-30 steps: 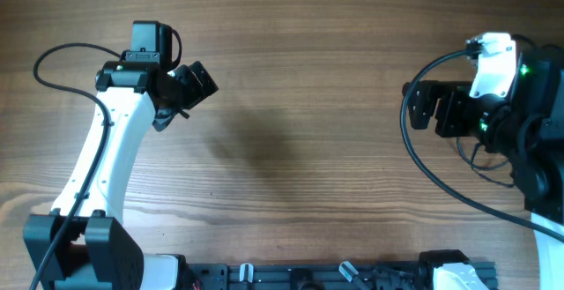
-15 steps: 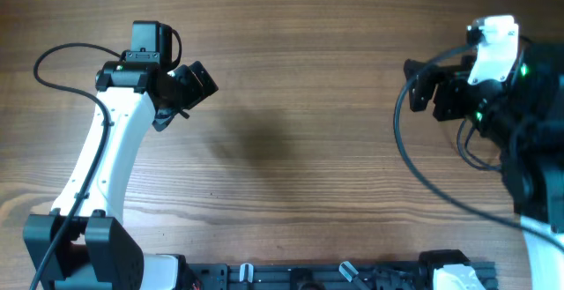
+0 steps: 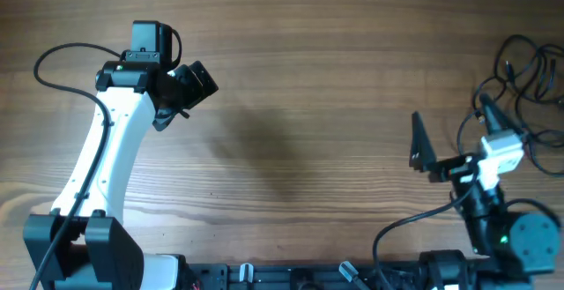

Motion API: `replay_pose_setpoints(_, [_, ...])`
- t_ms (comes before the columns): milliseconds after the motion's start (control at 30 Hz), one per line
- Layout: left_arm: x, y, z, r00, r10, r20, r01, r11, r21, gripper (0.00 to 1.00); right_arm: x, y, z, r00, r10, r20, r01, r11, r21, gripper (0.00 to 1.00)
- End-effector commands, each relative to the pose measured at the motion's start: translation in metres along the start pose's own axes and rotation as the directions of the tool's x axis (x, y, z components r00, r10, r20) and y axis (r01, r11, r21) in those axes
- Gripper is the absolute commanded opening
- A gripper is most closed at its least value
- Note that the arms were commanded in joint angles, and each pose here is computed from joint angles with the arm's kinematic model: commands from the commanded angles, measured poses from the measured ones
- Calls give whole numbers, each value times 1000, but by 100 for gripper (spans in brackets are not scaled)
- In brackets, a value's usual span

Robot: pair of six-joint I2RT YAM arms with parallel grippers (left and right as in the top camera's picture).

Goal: Untangle cables

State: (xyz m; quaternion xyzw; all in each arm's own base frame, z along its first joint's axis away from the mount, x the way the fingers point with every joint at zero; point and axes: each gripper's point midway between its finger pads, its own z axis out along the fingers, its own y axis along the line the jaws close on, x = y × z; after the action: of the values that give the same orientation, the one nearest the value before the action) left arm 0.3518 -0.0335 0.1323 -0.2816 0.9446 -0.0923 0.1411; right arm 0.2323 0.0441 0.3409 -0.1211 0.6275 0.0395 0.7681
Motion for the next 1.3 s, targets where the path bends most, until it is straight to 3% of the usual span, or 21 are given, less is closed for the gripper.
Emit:
replay_pose_setpoints(0, [-2,-1,-2,1000,-12,7,12,1000,6,100,30,6,-10,996,-41,73,42,999,-3,100])
replay_pose_setpoints(133, [-2,-1,-2,1000,-12,7,12,1000,5,100,57,16,-17,990,-53,134,56,998,-23,100])
replay_pose_setpoints(333, [-2,-1,-2,1000,-12,7,12,1000,6,100,88,23,-19,992,-49,115,54,997,-47,100])
replay_pose_setpoints(667, [-2,-1,-2,1000,-12,7,12,1000,5,100,156,35,-21,989,15,-149,-31,994,-109,100])
replay_pose_setpoints(1267, [-2,-1,-2,1000,-12,7,12,1000,6,100,156,35,-21,988,30,-153,-46,993,-107,100])
